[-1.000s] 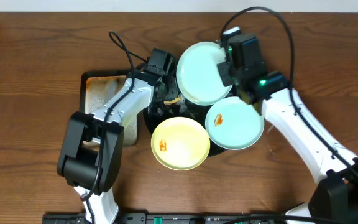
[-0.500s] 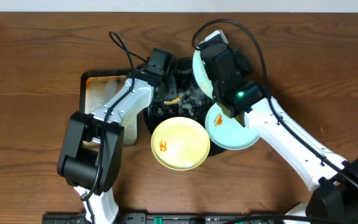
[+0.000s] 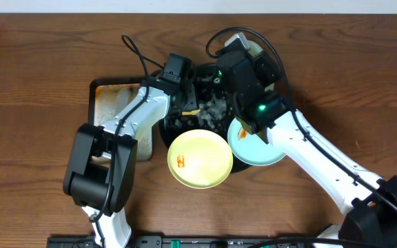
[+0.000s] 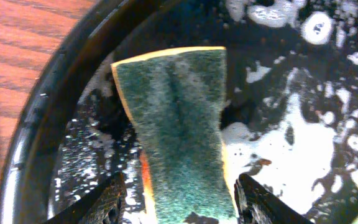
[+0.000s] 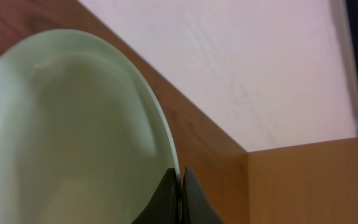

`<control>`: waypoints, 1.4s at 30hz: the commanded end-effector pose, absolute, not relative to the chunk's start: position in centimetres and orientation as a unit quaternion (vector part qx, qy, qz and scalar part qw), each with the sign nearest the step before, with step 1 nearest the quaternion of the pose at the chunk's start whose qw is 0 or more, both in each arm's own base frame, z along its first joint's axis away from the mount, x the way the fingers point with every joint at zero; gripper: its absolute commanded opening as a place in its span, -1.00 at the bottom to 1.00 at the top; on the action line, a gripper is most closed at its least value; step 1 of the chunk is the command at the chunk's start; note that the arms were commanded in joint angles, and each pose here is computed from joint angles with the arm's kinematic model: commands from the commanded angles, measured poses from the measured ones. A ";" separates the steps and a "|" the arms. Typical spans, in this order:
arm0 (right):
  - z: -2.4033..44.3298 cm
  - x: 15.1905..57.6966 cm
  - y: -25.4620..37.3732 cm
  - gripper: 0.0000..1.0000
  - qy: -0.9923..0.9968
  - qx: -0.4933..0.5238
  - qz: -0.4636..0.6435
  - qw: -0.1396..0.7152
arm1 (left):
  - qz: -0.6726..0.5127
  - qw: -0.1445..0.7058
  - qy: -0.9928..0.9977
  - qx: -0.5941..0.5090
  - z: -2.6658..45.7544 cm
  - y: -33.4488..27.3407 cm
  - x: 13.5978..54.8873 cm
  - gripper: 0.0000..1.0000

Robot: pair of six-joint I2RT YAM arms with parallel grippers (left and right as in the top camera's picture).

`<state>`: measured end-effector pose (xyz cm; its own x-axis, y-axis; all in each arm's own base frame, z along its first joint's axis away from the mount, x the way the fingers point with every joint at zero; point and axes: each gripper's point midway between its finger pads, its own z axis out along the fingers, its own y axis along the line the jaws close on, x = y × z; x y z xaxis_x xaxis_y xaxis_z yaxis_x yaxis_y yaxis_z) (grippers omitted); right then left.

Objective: Clean dirty plates on tray and stack at the side
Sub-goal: 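Scrub the black tray surface with the sponge while right holds plate up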

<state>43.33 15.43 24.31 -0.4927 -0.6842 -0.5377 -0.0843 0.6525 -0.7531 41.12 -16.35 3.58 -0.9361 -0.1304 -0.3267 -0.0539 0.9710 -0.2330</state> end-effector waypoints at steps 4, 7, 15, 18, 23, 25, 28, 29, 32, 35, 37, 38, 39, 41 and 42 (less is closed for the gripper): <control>26.3 42.7 15.7 -0.98 0.778 -0.229 -0.363 0.458 | -0.149 0.184 0.970 -0.058 5.7 -15.9 41.5 0.17; 26.0 42.8 15.9 -0.98 0.780 -0.234 -0.358 0.458 | -0.153 0.183 0.969 -0.065 5.8 -15.5 41.6 0.27; 24.0 42.6 16.9 -0.98 0.810 -0.220 -0.292 0.459 | -0.159 0.197 0.965 -0.063 6.0 -15.8 42.3 0.33; 23.9 42.7 16.6 -0.98 0.815 -0.209 -0.286 0.459 | -0.169 0.195 0.965 -0.055 5.5 -16.6 42.4 0.33; 23.9 42.7 16.6 -0.98 0.816 -0.204 -0.283 0.460 | -0.163 0.185 0.969 -0.018 3.5 -18.1 42.0 0.32; 23.9 42.7 16.6 -0.98 0.816 -0.204 -0.283 0.460 | -0.163 0.181 0.970 -0.015 2.6 -18.5 42.0 0.32; 23.9 42.7 16.6 -0.98 0.817 -0.204 -0.283 0.460 | -0.159 0.172 0.972 -0.015 1.1 -18.6 42.0 0.20; 23.8 42.7 16.6 -0.98 0.817 -0.204 -0.283 0.459 | -0.157 0.169 0.973 -0.015 0.7 -18.6 42.0 0.20; 23.8 42.7 16.5 -0.98 0.817 -0.204 -0.283 0.459 | -0.140 0.164 0.976 -0.020 -0.5 -18.0 42.0 0.16; 23.8 42.7 16.5 -0.98 0.817 -0.204 -0.283 0.459 | -0.154 0.158 0.975 -0.019 -0.3 -18.5 41.8 0.08; 23.8 42.7 16.5 -0.98 0.817 -0.204 -0.284 0.459 | -0.167 0.160 0.973 -0.015 0.5 -19.0 41.8 0.08; 23.8 42.7 16.5 -0.98 0.817 -0.204 -0.283 0.459 | -0.168 0.162 0.972 -0.015 1.0 -18.9 41.8 0.08; 23.8 42.7 16.5 -0.98 0.817 -0.204 -0.284 0.459 | -0.168 0.168 0.971 -0.016 1.9 -18.8 41.9 0.08; 23.8 42.7 16.5 -0.98 0.817 -0.204 -0.284 0.459 | -0.161 0.191 0.968 -0.020 4.4 -18.1 42.2 0.08; 23.8 42.7 16.5 -0.98 0.817 -0.204 -0.284 0.459 | -0.162 0.199 0.966 -0.022 5.3 -17.9 42.3 0.08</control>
